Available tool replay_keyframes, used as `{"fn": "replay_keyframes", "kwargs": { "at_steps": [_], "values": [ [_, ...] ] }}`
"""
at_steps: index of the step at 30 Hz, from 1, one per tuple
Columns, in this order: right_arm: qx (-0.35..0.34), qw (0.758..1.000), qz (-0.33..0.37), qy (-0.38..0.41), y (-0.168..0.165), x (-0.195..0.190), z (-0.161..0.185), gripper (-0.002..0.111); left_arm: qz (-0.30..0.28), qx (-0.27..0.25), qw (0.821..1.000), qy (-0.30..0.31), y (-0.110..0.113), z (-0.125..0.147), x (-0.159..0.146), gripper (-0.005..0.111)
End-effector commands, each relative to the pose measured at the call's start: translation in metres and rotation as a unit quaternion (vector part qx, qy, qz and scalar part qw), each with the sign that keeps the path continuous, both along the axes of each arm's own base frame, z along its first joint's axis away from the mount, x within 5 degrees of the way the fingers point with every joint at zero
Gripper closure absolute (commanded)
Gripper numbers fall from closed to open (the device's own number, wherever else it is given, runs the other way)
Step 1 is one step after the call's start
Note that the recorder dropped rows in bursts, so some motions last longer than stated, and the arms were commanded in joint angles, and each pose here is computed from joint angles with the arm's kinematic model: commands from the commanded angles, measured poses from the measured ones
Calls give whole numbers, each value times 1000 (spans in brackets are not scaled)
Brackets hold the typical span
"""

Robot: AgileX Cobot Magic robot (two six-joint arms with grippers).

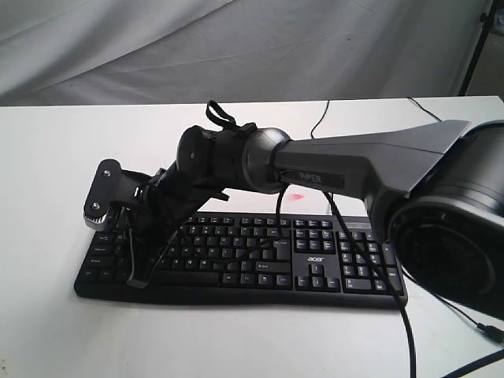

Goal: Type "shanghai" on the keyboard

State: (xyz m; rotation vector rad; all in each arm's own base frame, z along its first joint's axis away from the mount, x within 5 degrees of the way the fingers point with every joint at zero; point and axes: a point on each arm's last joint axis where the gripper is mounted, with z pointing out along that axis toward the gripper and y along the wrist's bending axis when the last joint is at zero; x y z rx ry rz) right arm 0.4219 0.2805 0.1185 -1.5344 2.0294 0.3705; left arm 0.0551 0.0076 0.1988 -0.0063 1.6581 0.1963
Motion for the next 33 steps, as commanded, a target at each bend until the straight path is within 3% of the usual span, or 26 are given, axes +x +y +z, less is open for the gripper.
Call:
{"fn": "replay_keyframes", "kwargs": {
  "at_steps": [1, 9, 18, 33],
  "values": [
    [-2, 1000, 2, -2, -3, 2, 1, 108, -2, -2, 1000, 1, 0, -1, 0, 106],
    [-13, 1000, 4, 1, -4, 2, -9, 108, -2, -2, 1000, 1, 0, -1, 0, 106],
    [6, 1000, -1, -16, -4, 1, 24, 108, -2, -2, 1000, 1, 0, -1, 0, 106],
    [-37, 999, 2, 17, -11, -5, 25, 108, -2, -2, 1000, 1, 0, -1, 0, 106]
  ]
}}
